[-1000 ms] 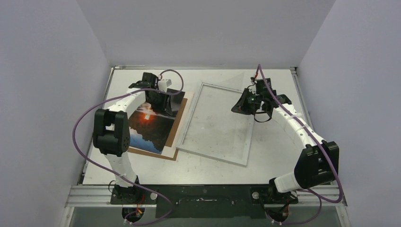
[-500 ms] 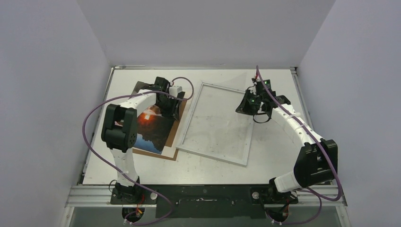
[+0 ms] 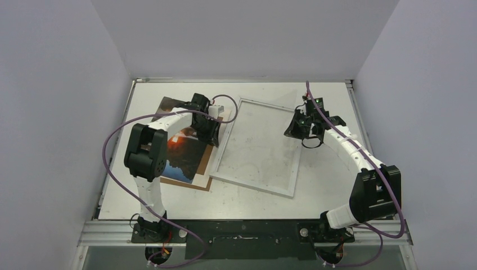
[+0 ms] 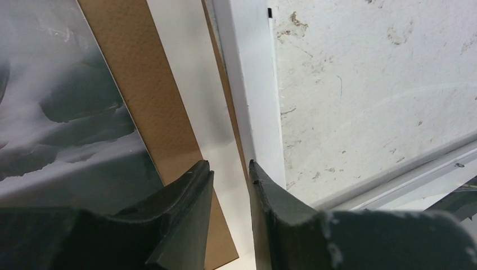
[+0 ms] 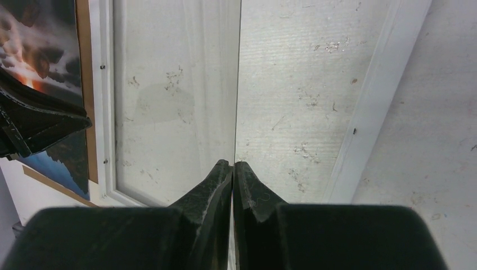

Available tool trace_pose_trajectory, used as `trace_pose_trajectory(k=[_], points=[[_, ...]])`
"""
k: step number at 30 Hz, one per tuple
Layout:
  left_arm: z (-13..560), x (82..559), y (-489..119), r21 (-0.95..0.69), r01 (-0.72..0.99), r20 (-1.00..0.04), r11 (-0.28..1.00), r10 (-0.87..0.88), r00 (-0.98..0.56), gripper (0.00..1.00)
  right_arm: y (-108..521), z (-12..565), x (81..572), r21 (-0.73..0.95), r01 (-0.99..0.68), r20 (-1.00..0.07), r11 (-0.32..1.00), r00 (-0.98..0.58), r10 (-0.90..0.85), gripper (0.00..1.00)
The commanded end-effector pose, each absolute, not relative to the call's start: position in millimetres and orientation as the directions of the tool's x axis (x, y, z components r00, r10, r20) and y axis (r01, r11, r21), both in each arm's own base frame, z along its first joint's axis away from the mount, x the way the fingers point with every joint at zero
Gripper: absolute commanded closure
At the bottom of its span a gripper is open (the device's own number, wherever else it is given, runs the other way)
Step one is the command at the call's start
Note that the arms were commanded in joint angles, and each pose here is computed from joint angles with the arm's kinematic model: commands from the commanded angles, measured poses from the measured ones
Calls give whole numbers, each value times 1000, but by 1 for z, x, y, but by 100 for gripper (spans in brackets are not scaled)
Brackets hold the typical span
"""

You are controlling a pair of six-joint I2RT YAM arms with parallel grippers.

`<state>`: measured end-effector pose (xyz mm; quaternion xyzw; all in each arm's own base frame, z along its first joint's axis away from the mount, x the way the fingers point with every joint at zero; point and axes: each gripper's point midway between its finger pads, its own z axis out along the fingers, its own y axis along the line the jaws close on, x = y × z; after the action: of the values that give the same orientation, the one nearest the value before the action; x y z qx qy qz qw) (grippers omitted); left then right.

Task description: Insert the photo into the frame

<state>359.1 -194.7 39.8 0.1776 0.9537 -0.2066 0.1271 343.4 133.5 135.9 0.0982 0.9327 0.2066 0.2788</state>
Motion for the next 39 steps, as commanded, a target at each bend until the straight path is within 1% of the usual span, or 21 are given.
trace_pose_trajectory(k=[1,8,12,18,28,34,39], points=[[44,370,-202,-334,412,-360,848,290,-887,72,131,140,357,436,30,-534,899,-796,286,95],[41,371,-203,-325,412,-354,851,294,-888,74,145,168,356,469,-82,-598,879,-762,248,95],[37,371,-204,-328,407,-347,852,292,-891,78,156,186,353,479,-156,-643,864,-733,224,95],[35,370,-205,-331,404,-341,853,291,-894,82,158,187,351,478,-167,-650,862,-727,220,95],[29,367,-202,-325,403,-325,856,299,-897,84,162,187,349,494,-180,-655,851,-720,228,95],[27,366,-201,-322,401,-319,858,300,-899,86,175,219,343,521,-268,-708,810,-665,235,95],[27,367,-202,-325,397,-320,858,295,-900,87,176,230,343,530,-282,-718,800,-651,247,95]])
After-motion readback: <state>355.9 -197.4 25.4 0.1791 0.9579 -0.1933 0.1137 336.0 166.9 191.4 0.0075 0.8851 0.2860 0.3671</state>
